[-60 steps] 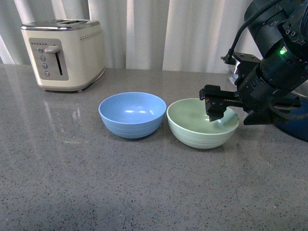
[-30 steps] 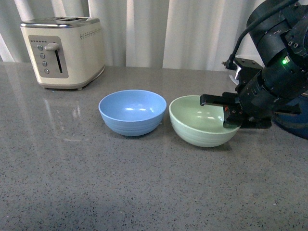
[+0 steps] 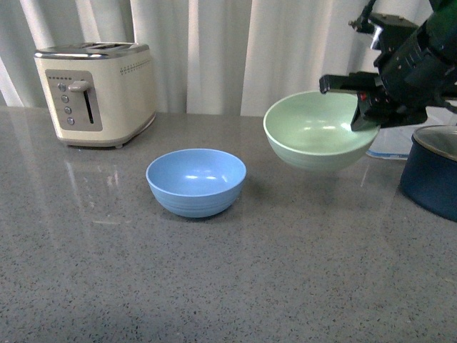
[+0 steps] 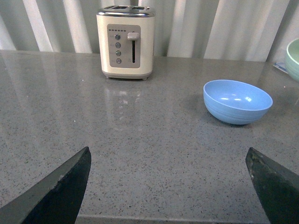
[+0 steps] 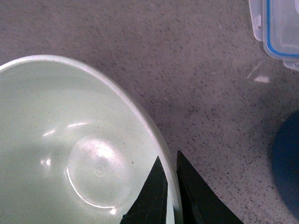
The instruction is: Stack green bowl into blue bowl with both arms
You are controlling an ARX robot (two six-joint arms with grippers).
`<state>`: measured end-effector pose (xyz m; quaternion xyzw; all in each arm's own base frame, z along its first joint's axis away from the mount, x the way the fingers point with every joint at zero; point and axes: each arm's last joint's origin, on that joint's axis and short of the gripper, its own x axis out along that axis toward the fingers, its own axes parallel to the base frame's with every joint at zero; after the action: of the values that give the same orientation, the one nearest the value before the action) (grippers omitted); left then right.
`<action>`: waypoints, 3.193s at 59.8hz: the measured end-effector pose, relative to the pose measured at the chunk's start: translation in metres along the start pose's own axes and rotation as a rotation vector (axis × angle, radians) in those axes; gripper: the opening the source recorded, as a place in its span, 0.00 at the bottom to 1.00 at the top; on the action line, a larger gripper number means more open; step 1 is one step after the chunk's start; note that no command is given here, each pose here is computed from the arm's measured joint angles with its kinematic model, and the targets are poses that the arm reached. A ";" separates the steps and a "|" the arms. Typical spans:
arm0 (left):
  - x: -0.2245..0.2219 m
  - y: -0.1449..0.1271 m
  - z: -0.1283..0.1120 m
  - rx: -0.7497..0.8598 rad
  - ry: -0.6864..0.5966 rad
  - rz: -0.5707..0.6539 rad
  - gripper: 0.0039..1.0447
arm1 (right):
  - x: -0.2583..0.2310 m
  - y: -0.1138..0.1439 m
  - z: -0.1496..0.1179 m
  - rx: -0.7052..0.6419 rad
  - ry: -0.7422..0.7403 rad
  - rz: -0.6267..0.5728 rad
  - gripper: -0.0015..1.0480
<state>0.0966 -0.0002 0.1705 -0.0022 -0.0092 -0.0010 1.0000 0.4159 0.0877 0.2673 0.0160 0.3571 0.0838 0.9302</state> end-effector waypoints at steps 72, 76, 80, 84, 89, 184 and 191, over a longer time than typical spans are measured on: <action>0.000 0.000 0.000 0.000 0.000 0.000 0.94 | 0.052 0.107 -0.003 -0.146 0.078 0.284 0.02; 0.000 0.000 0.000 0.000 0.000 0.000 0.94 | 0.056 0.106 -0.004 -0.145 0.083 0.293 0.02; 0.000 0.000 0.000 0.000 0.000 0.000 0.94 | 0.060 0.106 -0.004 -0.144 0.085 0.296 0.02; 0.000 0.000 0.000 0.000 0.000 0.000 0.94 | 0.063 0.106 -0.005 -0.144 0.085 0.304 0.02; 0.000 0.000 0.000 0.000 0.000 0.000 0.94 | 0.068 0.106 -0.007 -0.158 0.077 0.320 0.02; 0.000 0.000 0.000 0.000 0.000 0.002 0.94 | -0.150 -0.057 -0.217 -0.030 -0.724 -0.172 0.01; 0.000 0.000 0.000 0.000 0.000 0.002 0.94 | -0.153 -0.056 -0.229 -0.030 -0.725 -0.172 0.01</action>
<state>0.0965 -0.0002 0.1705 -0.0022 -0.0093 -0.0002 1.0000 0.1599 0.0000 0.1931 0.0009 0.0031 -0.0008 1.0000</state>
